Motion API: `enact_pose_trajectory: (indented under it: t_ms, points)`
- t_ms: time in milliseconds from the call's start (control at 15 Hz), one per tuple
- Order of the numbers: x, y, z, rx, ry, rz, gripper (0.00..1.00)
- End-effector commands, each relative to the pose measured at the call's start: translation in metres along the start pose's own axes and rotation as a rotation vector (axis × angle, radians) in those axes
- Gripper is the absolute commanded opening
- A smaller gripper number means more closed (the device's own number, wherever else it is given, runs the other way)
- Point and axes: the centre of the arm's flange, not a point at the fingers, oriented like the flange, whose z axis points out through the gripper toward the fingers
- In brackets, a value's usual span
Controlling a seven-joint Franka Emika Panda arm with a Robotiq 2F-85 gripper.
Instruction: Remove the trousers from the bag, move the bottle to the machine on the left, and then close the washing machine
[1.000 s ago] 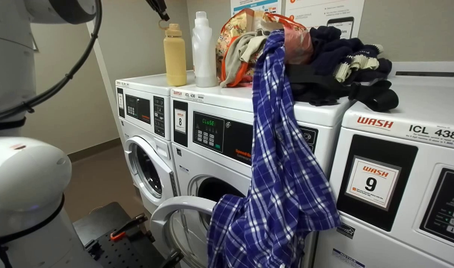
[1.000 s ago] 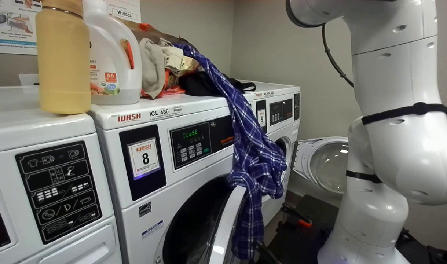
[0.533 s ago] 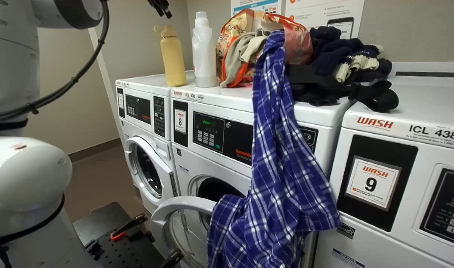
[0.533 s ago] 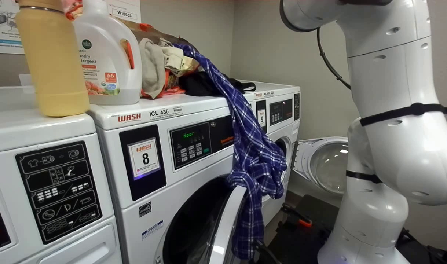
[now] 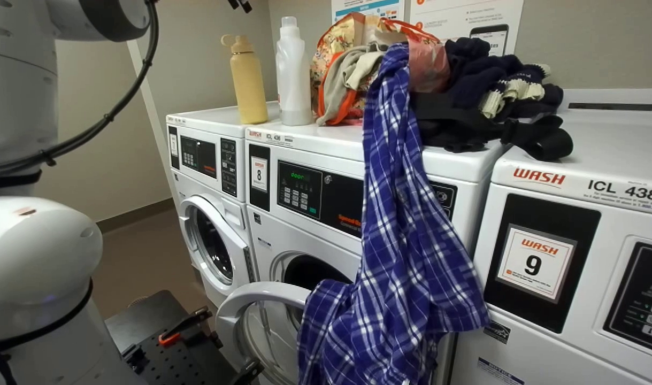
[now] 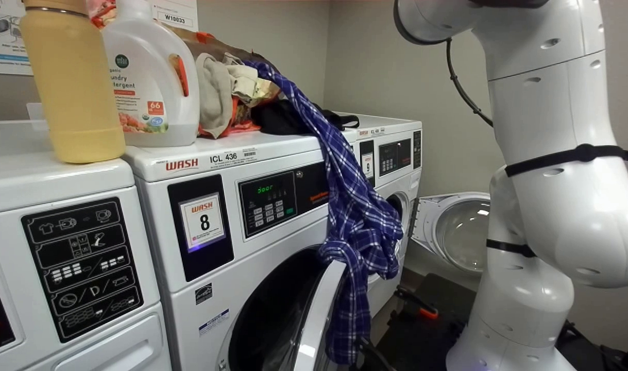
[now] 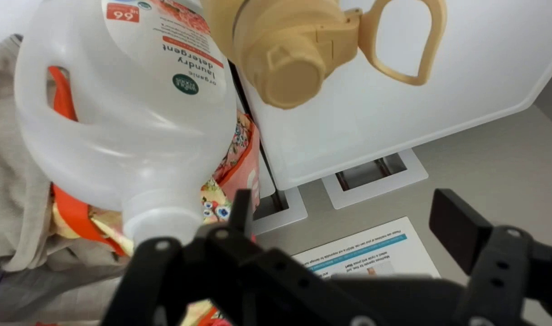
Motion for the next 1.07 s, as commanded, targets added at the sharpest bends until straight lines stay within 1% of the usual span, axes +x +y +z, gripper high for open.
enact_pose_trajectory:
  t_ms: [0, 133, 333, 400, 533, 600, 867, 1000]
  points:
    - [0.021, 0.027, -0.034, -0.036, 0.026, 0.050, 1.00]
    - [0.031, 0.051, -0.049, -0.062, 0.041, 0.088, 1.00]
    - [0.047, 0.103, -0.070, -0.088, 0.057, 0.161, 1.00]
    - [0.055, 0.115, -0.070, -0.097, 0.065, 0.189, 1.00]
    - [0.069, 0.146, -0.074, -0.093, 0.071, 0.245, 1.00]
    - [0.075, 0.165, -0.077, -0.078, 0.063, 0.274, 1.00]
    - [0.099, 0.222, -0.068, -0.045, 0.042, 0.395, 1.00]
    - [0.106, 0.250, -0.062, -0.038, 0.016, 0.452, 1.00]
